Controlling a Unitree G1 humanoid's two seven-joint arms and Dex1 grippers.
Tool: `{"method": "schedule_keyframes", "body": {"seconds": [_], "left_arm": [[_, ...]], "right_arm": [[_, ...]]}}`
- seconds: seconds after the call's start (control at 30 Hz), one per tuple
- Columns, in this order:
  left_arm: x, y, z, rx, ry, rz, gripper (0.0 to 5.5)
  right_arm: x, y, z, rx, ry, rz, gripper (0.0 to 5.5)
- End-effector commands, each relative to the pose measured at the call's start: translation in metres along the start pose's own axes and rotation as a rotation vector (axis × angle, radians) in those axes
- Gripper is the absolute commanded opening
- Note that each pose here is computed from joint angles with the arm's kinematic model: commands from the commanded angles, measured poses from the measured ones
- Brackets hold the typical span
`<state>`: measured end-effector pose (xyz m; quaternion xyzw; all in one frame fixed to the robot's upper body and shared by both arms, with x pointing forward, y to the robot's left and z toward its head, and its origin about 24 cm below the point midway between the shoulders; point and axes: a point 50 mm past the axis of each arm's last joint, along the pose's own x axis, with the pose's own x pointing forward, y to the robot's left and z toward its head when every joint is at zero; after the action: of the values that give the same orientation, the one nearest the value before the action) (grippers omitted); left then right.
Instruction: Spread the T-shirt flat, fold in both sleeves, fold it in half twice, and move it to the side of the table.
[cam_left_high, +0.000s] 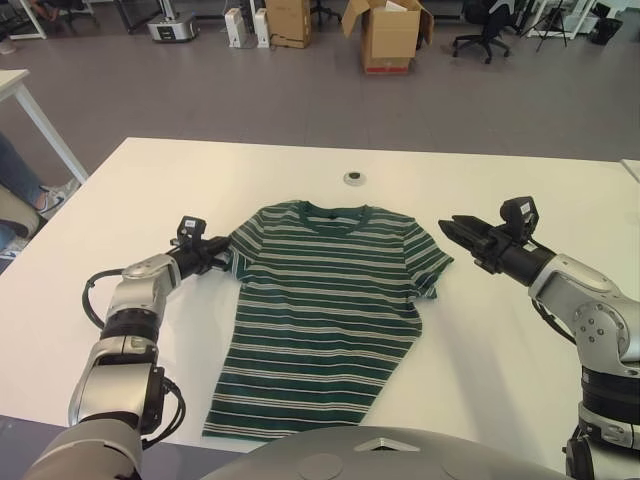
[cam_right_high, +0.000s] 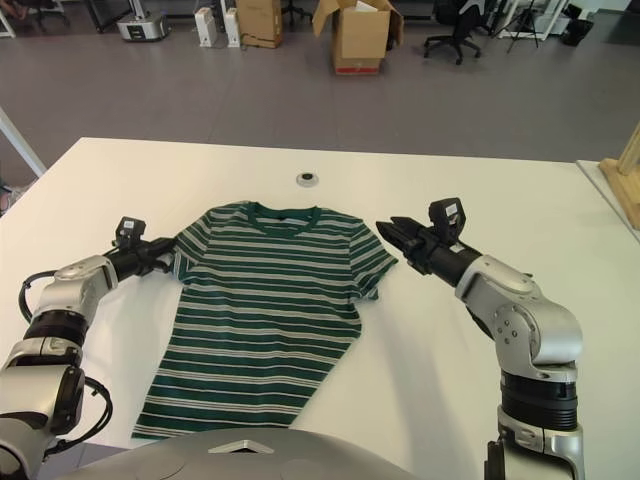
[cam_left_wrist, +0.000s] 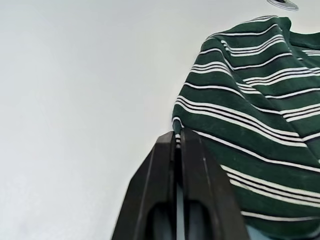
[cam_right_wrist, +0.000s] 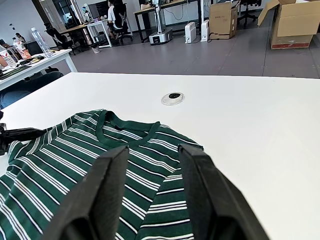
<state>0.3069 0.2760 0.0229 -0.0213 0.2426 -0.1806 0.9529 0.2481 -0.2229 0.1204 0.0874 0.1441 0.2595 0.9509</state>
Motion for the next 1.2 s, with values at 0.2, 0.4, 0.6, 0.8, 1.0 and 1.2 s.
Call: {"method": "schedule_keyframes", "body": {"seconds": [0.2,0.4,0.6,0.8,1.0,1.2], "left_arm": [[0.003,-0.014,0.031,0.022,-0.125,0.006,0.03],[-0.002,-0.046,0.055,0.07,-0.153,-0.085,0.03],[0.008,-0.087,0.042,0.053,-0.062,-0.191,0.03],[0.018,-0.118,0.032,0.022,-0.023,-0.237,0.03],[0.022,-0.144,0.039,-0.099,-0.044,-0.309,0.99],[0.007,-0.138,0.094,-0.225,-0.31,-0.316,0.99]], "right_arm": [[-0.002,-0.003,-0.004,0.013,0.003,-0.023,1.84],[-0.001,-0.002,-0.009,0.034,0.009,-0.023,1.84],[0.0,-0.001,-0.013,0.049,0.015,-0.032,1.84],[0.0,-0.001,-0.016,0.057,0.019,-0.042,1.84],[0.0,-0.009,-0.017,0.076,-0.001,-0.092,1.84],[0.002,-0.036,-0.055,0.152,0.057,-0.285,1.84]]}}
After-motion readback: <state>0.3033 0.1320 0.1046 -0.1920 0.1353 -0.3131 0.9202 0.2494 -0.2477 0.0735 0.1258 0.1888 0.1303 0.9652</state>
